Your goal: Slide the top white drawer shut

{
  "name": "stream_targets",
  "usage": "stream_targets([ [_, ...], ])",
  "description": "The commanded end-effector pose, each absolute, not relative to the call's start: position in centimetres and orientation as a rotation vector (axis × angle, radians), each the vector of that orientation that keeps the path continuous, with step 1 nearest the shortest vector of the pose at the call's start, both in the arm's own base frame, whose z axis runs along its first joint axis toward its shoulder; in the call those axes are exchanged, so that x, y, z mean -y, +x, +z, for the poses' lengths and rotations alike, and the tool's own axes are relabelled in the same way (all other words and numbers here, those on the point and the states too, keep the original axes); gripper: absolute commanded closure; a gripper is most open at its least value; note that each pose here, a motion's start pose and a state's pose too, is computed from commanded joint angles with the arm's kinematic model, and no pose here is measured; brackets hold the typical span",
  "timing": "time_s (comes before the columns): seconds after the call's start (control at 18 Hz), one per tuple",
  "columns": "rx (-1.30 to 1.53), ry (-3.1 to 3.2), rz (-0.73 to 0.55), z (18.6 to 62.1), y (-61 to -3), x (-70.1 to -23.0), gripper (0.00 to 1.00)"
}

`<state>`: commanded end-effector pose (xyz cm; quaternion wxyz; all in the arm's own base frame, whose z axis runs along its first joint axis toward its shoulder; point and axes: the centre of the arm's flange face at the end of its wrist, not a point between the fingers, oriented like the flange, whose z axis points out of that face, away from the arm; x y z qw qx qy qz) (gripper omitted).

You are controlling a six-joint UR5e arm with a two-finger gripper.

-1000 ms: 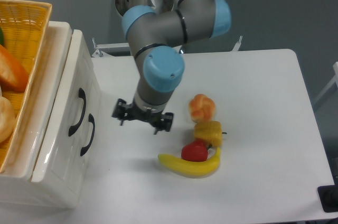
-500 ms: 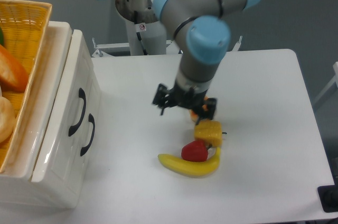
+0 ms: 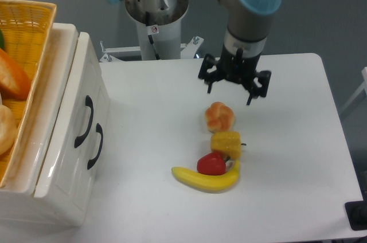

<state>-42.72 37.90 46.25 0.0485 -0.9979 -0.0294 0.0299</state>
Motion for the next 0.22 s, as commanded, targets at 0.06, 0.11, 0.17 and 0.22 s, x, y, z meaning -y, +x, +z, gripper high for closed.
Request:
stream_targets([
  [0.06, 0.060, -3.051, 0.079, 46.1, -42.7, -37.5, 0.00],
  [0.11, 0.046, -3.057, 0.068, 46.3, -42.7, -37.1, 0.00],
  [0.17, 0.055, -3.055, 0.073, 46.6, -42.9, -36.5, 0.00],
  [0.22, 0.053, -3.058, 0.073, 46.6, -43.2, -36.0, 0.00],
])
